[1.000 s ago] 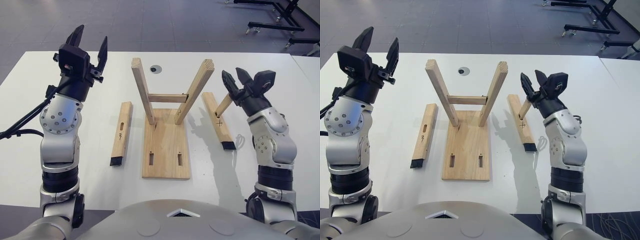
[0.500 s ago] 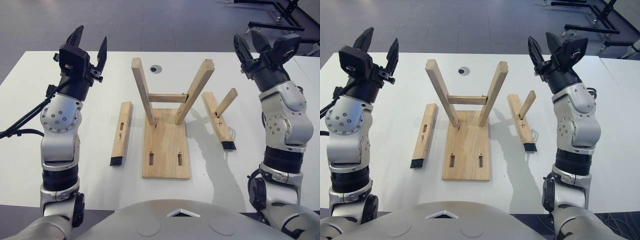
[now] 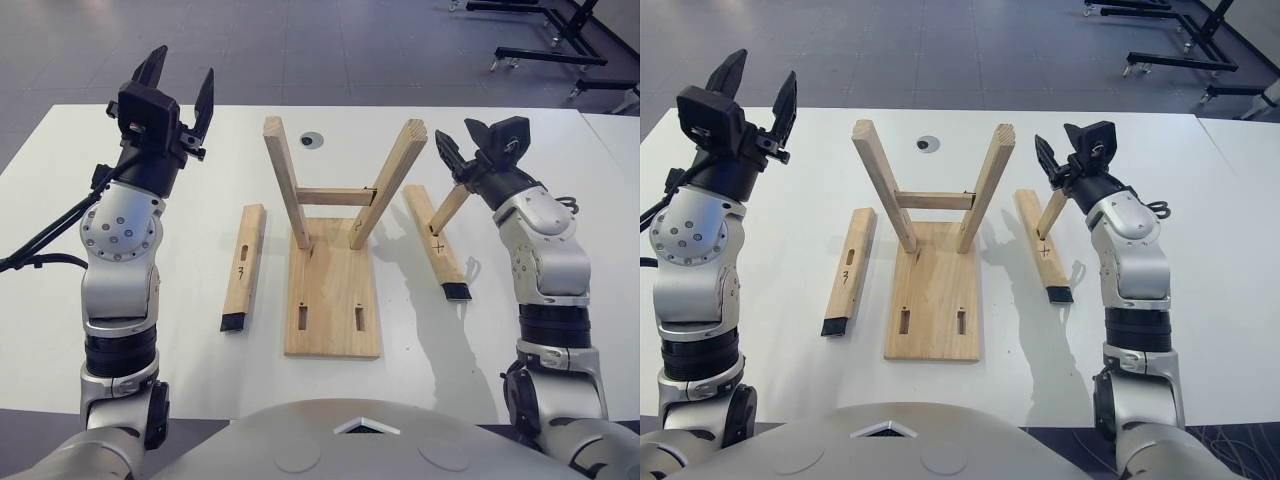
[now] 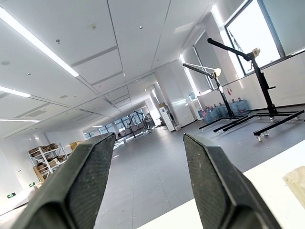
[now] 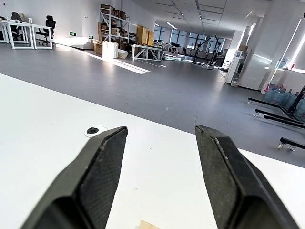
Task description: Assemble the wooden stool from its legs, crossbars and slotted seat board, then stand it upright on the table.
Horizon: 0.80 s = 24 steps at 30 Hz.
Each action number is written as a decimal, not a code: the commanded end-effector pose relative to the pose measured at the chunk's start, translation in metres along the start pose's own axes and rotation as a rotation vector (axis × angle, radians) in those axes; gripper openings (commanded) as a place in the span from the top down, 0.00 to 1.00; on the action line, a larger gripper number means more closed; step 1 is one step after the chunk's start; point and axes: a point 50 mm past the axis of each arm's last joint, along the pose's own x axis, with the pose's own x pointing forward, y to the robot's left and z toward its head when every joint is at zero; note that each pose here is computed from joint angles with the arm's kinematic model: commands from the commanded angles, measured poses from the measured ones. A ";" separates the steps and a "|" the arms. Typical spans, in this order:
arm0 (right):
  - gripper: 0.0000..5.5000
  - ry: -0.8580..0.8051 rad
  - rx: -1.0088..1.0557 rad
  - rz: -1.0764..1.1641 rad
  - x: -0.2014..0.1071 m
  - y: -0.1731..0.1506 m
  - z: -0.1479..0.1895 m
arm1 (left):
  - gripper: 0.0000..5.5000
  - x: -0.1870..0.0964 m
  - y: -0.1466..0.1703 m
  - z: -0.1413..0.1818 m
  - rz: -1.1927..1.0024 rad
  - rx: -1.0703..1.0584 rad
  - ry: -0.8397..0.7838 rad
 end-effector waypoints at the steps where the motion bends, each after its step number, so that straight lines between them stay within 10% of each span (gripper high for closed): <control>1: 0.53 0.035 0.051 -0.023 0.001 -0.002 -0.007 | 0.53 0.001 0.001 -0.001 -0.001 0.006 0.007; 12: 0.53 -0.316 0.101 -0.001 0.008 -0.001 0.078 | 0.53 0.003 0.004 -0.001 0.002 0.010 -0.003; 24: 0.53 0.027 0.036 0.036 0.000 0.007 -0.007 | 0.53 0.004 0.004 -0.001 -0.015 0.010 -0.007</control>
